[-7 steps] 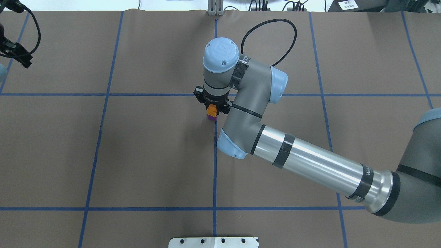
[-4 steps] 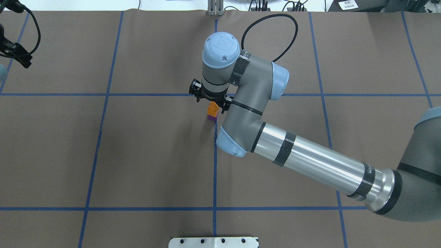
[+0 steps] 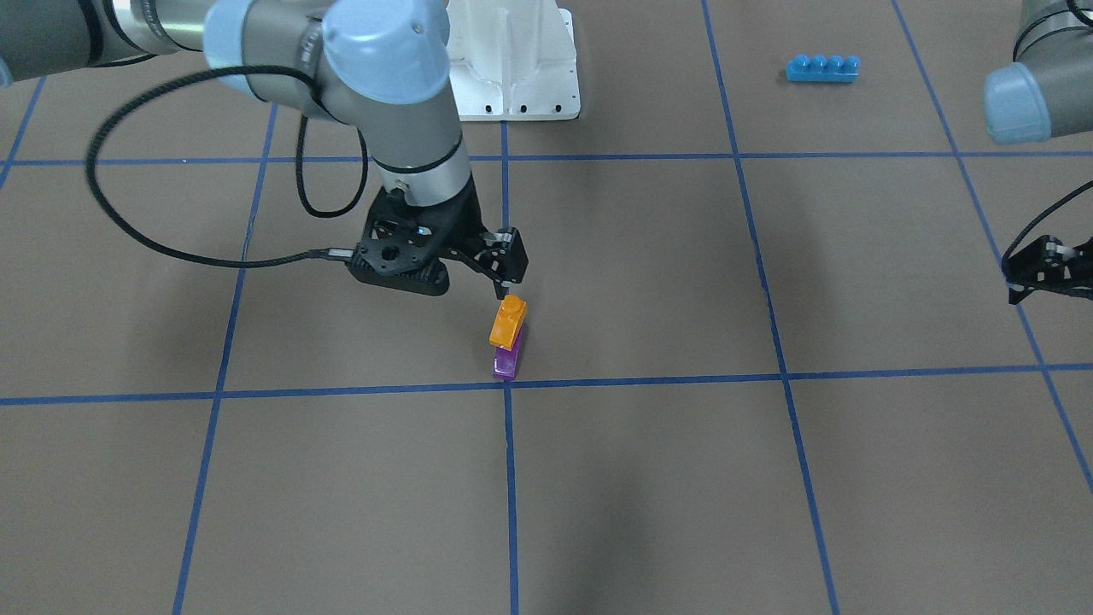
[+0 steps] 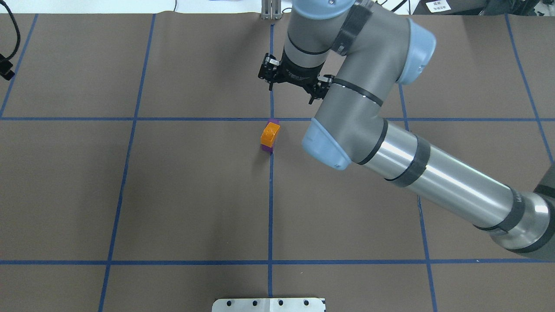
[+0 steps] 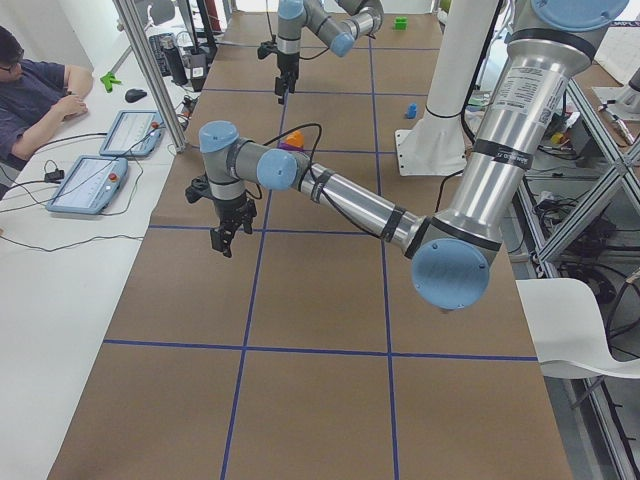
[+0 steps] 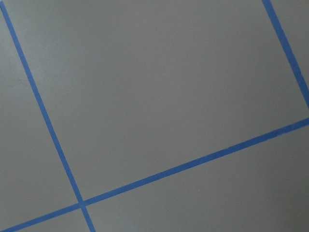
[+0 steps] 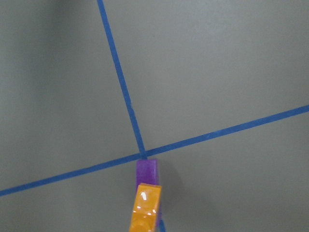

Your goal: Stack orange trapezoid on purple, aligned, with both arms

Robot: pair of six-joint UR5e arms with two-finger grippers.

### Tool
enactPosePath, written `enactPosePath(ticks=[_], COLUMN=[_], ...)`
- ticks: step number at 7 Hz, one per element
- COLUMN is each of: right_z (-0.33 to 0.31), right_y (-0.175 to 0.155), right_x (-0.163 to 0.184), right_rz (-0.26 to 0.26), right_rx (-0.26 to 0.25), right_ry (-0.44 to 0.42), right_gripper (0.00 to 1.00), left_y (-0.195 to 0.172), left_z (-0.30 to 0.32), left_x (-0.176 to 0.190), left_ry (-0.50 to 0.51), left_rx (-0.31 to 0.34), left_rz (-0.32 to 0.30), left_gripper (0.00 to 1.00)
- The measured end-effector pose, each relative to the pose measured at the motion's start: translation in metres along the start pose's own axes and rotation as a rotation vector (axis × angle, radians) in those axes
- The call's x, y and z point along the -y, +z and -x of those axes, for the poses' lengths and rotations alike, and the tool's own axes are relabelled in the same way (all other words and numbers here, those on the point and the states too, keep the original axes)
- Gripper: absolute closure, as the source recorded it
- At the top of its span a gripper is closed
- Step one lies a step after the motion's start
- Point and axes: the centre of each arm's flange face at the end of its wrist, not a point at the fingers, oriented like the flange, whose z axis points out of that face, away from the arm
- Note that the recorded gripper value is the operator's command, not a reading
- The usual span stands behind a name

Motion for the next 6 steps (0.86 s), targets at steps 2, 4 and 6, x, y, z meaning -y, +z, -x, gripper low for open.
enactPosePath(ticks=[2,4,6], right_z=[-0.141,-0.318,-0.483], right_y=[-0.052,-0.071,-0.072], right_x=[0.072,0.138,0.151], right_rz=[0.027,0.054,0.092], right_rx=[-0.025,-0.07,-0.118], right_ry=[-0.139,-0.304,-0.406], right_gripper=[0.0,0.0,0.0], left_y=[-0.006,-0.001,0.019], left_z=[0.068,0.105,0.125], left_x=[-0.057,-0.104,-0.15], left_ry=[-0.036,-0.096,-0.144], left_rx=[-0.021,-0.044,-0.054], left_rz=[-0.016,-0.036,-0.017], left_gripper=[0.0,0.0,0.0])
